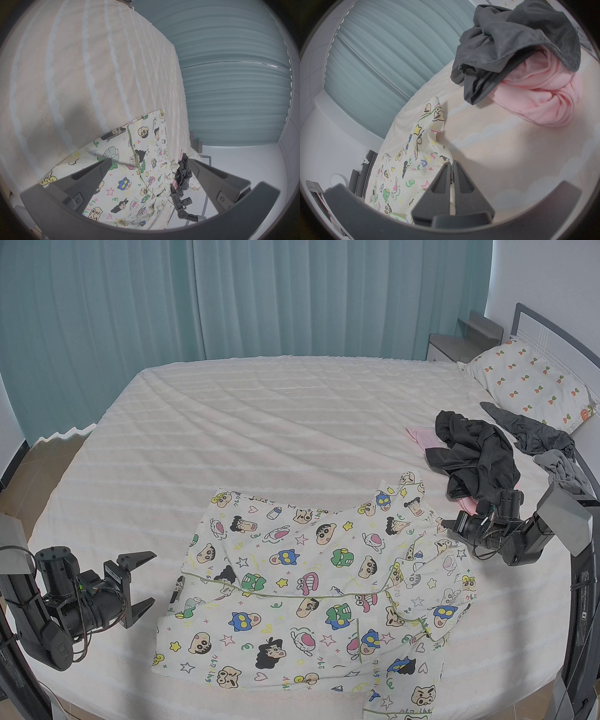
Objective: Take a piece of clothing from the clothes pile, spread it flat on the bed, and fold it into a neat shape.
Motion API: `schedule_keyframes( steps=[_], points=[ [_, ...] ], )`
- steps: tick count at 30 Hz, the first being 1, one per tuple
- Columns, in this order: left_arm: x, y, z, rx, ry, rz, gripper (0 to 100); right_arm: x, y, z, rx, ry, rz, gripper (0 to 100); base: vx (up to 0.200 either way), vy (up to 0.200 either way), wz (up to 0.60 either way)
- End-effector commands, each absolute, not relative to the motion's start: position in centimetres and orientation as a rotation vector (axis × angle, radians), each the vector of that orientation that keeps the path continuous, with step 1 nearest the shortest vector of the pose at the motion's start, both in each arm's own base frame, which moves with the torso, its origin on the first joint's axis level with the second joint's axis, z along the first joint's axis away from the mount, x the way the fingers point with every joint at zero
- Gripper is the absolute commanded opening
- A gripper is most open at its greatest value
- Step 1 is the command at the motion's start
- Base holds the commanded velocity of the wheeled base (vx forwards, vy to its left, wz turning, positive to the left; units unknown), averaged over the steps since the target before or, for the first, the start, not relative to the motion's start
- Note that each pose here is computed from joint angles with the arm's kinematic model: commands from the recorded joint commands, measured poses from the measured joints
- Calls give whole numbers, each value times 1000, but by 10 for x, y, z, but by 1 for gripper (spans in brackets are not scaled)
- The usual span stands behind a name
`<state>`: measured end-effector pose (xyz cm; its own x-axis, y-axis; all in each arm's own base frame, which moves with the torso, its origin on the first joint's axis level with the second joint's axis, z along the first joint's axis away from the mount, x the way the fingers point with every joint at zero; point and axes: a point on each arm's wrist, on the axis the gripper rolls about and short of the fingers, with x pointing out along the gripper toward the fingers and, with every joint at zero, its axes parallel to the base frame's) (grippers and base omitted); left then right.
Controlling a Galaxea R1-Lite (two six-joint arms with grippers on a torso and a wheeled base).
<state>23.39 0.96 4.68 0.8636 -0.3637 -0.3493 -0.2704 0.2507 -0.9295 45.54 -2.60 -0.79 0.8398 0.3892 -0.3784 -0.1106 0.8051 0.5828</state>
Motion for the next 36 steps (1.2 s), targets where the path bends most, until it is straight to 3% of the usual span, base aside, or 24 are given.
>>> schedule_keyframes(
  steps=[1, 26, 27, 32, 36],
  points=[
    [234, 10, 47, -1338, 565, -69, 100, 456, -29, -7, 577, 503, 268, 0, 0, 0, 0],
    [233, 10, 48, -1337, 564, -71, 100, 438, -44, 2, 591, 518, 213, 0, 0, 0, 0],
    [233, 10, 48, -1337, 564, -71, 100, 437, -43, 3, 590, 516, 216, 100, 0, 0, 0],
    [232, 9, 48, -1338, 575, -80, 100, 423, -41, 16, 592, 520, 213, 100, 0, 0, 0],
    [225, 6, 45, -1341, 611, -81, 100, 382, -38, 41, 594, 518, 210, 100, 0, 0, 0]
  ],
)
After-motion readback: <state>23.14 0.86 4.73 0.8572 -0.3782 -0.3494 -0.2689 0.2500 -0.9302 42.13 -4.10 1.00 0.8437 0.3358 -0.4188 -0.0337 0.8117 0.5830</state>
